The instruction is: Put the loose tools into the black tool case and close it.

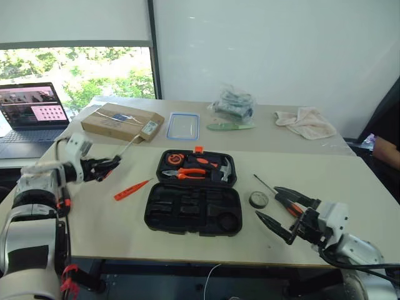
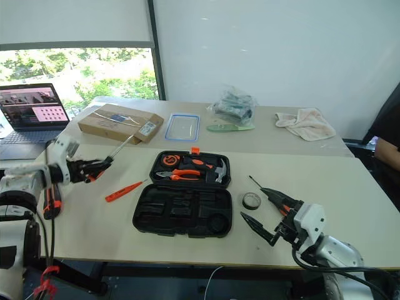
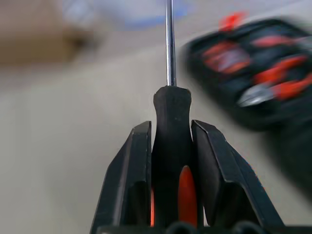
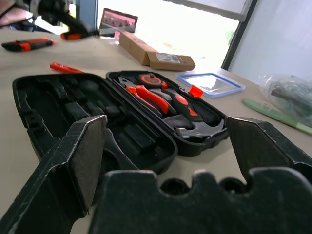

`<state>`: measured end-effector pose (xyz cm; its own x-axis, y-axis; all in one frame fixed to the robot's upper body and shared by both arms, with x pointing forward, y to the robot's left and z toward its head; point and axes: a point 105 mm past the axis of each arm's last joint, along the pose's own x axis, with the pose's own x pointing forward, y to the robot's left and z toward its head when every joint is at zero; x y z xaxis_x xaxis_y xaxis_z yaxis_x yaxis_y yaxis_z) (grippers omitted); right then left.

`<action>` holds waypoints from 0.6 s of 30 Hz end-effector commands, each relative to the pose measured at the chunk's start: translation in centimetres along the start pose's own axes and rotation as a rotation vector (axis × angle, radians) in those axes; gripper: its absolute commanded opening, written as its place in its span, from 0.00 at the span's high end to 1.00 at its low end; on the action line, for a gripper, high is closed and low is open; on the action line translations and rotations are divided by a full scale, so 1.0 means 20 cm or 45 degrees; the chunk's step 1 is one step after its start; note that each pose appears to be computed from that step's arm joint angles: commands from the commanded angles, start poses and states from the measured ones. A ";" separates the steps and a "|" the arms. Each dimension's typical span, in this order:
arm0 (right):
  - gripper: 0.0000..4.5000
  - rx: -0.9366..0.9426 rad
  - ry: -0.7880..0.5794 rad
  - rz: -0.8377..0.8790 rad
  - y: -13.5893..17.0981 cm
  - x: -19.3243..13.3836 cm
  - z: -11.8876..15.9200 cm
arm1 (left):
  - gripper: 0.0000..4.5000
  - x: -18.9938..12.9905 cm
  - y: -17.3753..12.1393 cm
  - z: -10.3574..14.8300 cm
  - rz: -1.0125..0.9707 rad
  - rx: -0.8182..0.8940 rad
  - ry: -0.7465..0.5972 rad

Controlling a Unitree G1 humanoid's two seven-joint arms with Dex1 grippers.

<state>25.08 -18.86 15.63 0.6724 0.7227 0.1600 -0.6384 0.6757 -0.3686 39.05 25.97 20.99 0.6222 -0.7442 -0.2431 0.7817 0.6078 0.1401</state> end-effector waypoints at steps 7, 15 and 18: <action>0.00 -0.027 0.013 0.008 0.00 -0.06 0.05 | 0.83 0.39 -0.46 -0.01 -0.629 0.696 0.315; 0.00 -0.013 0.006 0.005 0.02 -0.05 0.07 | 0.83 0.54 -0.50 -0.13 -0.589 0.754 0.412; 0.00 -0.007 0.003 0.002 0.03 -0.04 0.08 | 0.83 0.57 -0.49 -0.13 -0.566 0.744 0.426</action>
<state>23.88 -18.99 15.48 0.6801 0.7233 0.1194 -0.6510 0.6708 -0.3554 37.75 12.62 13.32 0.2358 -0.7121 -0.6612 0.9272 -0.0388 0.3725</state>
